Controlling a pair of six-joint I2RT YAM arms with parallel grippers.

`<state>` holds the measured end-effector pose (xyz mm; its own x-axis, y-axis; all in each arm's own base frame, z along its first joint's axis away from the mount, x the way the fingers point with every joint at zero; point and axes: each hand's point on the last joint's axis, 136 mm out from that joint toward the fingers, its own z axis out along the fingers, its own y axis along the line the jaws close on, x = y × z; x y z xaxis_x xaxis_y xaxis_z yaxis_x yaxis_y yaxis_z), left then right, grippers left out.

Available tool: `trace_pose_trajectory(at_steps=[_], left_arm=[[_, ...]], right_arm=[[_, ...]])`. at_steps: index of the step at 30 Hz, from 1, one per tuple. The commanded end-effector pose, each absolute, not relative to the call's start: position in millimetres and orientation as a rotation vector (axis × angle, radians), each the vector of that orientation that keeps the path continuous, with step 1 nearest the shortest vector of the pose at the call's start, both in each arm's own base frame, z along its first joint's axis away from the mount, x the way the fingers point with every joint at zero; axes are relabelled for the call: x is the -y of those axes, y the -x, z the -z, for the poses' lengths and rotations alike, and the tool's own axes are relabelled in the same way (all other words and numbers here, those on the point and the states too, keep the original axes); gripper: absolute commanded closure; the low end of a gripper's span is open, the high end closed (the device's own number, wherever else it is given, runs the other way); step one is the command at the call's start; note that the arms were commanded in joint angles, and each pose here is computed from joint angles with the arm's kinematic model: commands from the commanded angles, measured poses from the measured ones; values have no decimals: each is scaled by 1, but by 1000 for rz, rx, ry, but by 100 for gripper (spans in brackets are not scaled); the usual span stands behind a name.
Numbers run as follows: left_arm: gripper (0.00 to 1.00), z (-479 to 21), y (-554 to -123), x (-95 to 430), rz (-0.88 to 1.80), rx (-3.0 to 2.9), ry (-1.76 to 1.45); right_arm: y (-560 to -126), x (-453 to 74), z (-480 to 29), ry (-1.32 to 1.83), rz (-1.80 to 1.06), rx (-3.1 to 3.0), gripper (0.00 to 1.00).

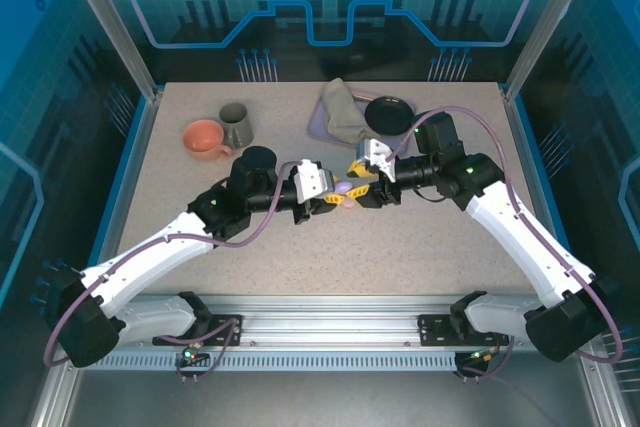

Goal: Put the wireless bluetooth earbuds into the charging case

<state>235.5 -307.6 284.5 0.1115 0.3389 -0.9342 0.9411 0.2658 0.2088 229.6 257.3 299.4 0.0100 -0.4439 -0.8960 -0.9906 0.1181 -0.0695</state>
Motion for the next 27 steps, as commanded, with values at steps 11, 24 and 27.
trace_pose_trajectory(at_steps=[11, 24, 27], left_arm=[[94, -288, -227, 312, 719, -1408, -1323], [94, -290, -227, 312, 727, -1404, -1319], [94, -289, -227, 311, 723, -1408, -1319]], right_arm=[[-257, -241, -320, 1321, -737, -1577, 54], [-262, -237, -320, 1283, -737, -1604, 53], [-250, -238, -323, 1325, -762, -1554, 47]])
